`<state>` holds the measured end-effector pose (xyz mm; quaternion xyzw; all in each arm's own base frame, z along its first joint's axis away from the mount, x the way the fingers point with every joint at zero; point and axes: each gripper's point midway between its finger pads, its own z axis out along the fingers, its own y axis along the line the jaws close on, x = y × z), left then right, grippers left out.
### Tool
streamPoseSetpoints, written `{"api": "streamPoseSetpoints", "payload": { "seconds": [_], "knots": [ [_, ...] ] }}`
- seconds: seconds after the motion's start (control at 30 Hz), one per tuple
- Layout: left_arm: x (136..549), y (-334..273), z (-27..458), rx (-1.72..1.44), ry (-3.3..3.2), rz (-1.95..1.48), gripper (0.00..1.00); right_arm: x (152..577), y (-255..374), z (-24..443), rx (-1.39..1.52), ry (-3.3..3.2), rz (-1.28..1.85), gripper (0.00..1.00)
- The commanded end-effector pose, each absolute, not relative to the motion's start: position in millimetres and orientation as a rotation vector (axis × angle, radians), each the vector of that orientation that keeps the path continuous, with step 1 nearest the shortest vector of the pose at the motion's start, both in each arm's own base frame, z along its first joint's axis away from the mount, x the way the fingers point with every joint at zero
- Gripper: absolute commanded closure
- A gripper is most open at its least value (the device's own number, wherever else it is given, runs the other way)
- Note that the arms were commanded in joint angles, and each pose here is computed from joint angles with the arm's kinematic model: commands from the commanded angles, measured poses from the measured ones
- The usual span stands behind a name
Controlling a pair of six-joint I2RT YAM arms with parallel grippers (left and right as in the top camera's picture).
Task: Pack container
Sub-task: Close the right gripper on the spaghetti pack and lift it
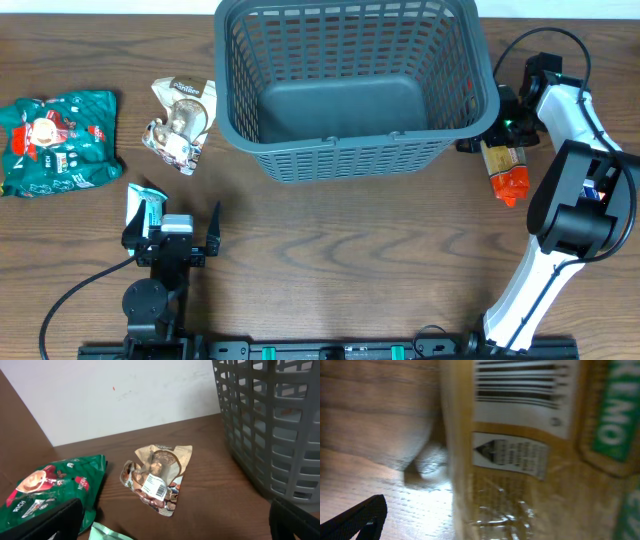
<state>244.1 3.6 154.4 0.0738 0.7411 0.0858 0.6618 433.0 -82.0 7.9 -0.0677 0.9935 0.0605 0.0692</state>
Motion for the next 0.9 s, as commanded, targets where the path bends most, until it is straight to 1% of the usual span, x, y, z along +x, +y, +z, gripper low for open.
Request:
{"api": "streamPoseSetpoints", "payload": {
  "seconds": [0.0,0.2,0.33,0.7,0.87],
  "knots": [
    [243.9,5.2,136.8,0.178,1.72,0.207,0.01,431.3,-91.1,5.9,-0.127,3.004,0.157,0.01],
    [243.9,5.2,136.8,0.178,1.72,0.207,0.01,431.6,-102.5,5.9,0.003,3.001,0.143,0.01],
    [243.9,5.2,136.8,0.178,1.72,0.207,0.01,426.2,-129.7,4.8,0.205,3.023,-0.049,0.01],
    [243.9,5.2,136.8,0.178,1.72,0.207,0.02,423.2,-127.2,4.4,0.184,3.04,-0.055,0.01],
    [243.9,5.2,136.8,0.178,1.72,0.207,0.01,427.0,-114.6,4.6,0.107,3.03,0.033,0.01]
  ]
}}
